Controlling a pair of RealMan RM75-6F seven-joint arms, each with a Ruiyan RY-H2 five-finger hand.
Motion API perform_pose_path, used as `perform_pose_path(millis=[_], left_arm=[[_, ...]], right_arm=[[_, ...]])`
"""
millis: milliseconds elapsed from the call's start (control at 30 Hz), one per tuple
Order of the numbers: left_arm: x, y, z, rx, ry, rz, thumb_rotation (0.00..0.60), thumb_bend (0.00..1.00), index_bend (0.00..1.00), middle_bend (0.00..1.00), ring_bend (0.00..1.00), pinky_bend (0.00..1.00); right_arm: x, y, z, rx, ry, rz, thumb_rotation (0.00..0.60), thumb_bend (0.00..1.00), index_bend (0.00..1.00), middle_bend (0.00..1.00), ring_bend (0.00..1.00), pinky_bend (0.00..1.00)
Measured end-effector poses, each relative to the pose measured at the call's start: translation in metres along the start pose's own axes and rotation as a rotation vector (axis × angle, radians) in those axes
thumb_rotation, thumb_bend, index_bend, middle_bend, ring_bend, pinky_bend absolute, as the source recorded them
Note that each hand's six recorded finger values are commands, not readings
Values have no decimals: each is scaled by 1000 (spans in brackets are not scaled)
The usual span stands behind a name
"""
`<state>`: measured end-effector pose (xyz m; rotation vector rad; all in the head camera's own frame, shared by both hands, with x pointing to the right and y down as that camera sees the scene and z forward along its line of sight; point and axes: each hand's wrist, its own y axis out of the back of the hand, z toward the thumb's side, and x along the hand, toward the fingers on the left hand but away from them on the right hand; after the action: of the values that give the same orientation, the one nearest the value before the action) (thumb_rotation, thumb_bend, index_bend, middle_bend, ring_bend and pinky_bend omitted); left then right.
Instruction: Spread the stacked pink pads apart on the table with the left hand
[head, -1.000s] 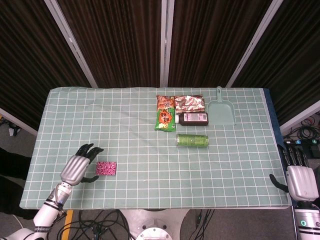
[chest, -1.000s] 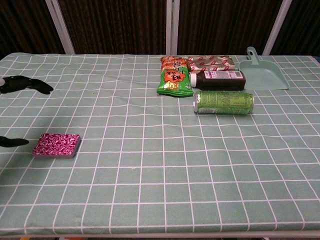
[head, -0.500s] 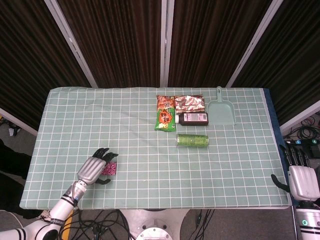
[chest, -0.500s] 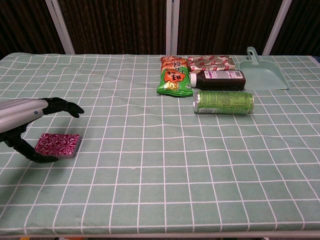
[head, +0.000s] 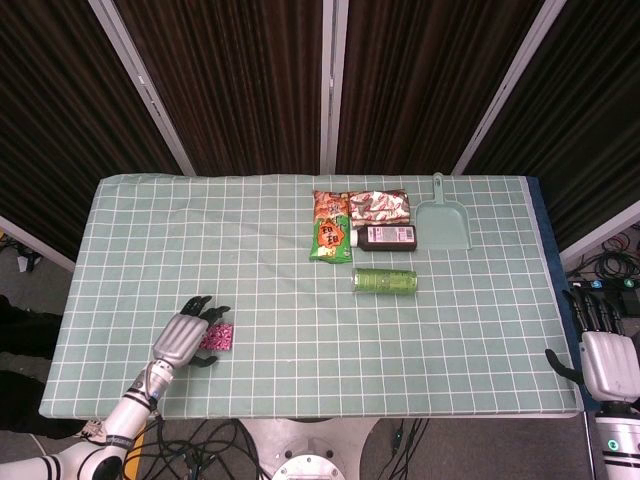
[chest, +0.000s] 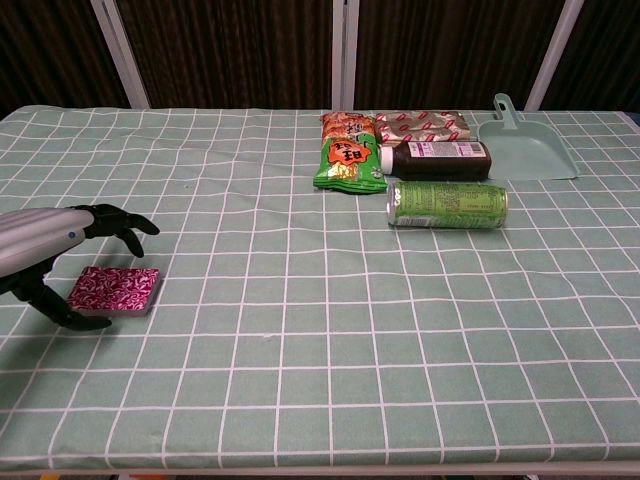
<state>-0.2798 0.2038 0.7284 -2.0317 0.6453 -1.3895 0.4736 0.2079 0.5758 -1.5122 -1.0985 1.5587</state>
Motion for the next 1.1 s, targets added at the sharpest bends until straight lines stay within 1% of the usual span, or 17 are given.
perform_pose_path(millis=[500,1100], left_arm=[[2,-4,-4,18,12,19,600,161,156,286,5,59],[4,-2,-8,24,26,23,600,171,166,328,5,59]], right_arm=[[0,0,-1,1,-5,0,600,168,0,1,0,0],[-1,-2,-2,2,-8,6,600,167,0,1,0,0]])
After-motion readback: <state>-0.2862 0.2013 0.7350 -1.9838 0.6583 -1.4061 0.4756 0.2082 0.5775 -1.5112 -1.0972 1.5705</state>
